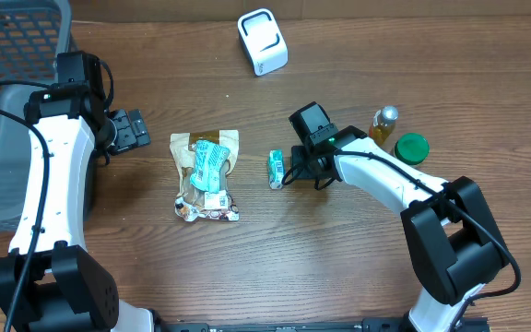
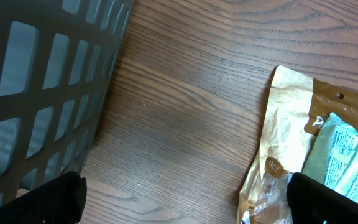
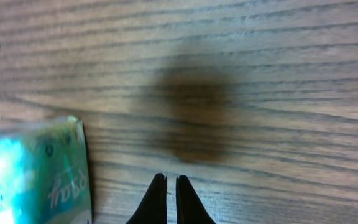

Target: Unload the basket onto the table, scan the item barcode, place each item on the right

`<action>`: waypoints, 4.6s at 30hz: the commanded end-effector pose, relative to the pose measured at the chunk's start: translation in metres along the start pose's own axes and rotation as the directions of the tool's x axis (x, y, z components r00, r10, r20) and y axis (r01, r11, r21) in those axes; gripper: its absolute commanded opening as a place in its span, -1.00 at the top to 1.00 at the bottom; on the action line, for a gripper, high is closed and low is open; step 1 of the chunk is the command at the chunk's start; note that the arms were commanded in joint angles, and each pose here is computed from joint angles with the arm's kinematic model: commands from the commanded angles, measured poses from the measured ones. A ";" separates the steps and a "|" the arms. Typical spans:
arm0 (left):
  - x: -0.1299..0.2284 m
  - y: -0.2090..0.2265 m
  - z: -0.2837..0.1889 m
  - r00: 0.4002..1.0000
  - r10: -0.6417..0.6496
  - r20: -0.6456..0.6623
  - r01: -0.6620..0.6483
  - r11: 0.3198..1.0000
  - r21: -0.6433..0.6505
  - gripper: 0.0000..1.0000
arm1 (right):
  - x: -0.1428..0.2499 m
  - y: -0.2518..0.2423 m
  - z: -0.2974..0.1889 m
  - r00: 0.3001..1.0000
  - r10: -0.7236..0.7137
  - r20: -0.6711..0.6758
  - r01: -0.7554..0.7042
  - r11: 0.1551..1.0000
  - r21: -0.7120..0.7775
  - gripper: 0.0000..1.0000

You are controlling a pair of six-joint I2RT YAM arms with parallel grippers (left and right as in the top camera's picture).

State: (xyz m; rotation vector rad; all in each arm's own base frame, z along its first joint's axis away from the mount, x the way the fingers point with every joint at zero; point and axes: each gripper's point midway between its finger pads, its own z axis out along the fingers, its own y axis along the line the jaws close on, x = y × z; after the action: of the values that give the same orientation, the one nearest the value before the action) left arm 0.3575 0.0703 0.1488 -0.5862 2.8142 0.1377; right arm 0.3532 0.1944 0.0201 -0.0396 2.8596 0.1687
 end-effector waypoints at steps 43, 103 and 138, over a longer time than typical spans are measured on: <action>-0.007 0.002 -0.010 0.999 0.006 0.037 -0.006 1.000 -0.004 -0.99 | -0.009 0.080 -0.040 0.933 -0.348 0.094 0.359 0.877 -0.319 0.93; -0.007 0.002 -0.010 0.999 0.006 0.037 -0.006 1.000 -0.004 -0.99 | 0.020 0.091 0.019 0.969 -0.236 -0.076 0.184 0.889 -0.420 0.49; -0.007 0.002 -0.010 0.999 0.006 0.037 -0.006 1.000 -0.004 -0.99 | 0.009 0.097 0.022 0.988 -0.133 -0.081 0.085 0.896 -0.437 0.26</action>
State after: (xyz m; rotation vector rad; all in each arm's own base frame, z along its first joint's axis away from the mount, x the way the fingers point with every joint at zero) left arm 0.3575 0.0702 0.1488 -0.5861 2.8142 0.1372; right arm 0.3451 0.2926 0.0110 -0.3522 2.8408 0.7818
